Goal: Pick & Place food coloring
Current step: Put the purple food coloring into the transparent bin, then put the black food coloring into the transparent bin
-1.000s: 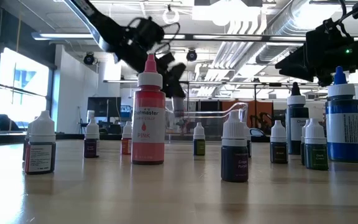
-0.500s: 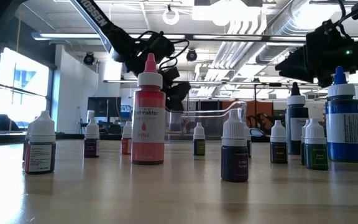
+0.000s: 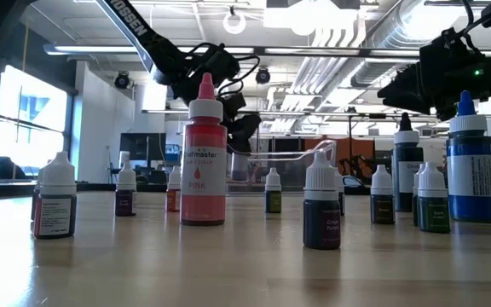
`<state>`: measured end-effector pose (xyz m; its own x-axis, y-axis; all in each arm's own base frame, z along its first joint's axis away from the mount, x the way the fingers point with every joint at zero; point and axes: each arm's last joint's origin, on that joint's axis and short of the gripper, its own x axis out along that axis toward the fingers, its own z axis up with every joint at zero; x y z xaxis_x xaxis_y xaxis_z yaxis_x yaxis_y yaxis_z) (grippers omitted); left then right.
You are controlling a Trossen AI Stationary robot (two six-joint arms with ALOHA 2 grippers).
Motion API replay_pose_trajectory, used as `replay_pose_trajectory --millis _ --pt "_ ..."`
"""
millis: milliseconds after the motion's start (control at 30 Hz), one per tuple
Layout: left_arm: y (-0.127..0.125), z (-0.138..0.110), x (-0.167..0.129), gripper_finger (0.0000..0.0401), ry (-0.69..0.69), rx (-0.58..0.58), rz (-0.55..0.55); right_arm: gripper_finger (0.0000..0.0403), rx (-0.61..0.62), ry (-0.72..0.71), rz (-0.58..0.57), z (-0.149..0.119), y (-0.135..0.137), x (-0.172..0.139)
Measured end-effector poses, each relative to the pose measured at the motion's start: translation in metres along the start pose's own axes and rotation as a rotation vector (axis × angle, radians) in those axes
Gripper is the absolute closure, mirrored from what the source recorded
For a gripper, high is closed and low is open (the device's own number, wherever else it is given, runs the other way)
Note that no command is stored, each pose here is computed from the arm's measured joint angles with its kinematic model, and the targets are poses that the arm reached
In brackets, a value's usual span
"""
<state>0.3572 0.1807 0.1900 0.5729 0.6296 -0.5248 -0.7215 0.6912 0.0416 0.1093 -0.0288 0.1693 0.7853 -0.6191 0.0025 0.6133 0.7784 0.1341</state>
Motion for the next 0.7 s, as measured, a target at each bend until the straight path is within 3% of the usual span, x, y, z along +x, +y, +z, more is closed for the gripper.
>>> replay_pose_trajectory --millis 533,700 --pt "0.000 0.002 -0.001 0.0222 -0.008 0.011 -0.002 0.0237 -0.001 0.000 0.000 0.000 0.000 0.000" --pt "-0.002 0.031 -0.009 0.0222 -0.065 0.059 -0.003 0.0237 -0.002 0.000 0.000 0.000 0.000 0.000"
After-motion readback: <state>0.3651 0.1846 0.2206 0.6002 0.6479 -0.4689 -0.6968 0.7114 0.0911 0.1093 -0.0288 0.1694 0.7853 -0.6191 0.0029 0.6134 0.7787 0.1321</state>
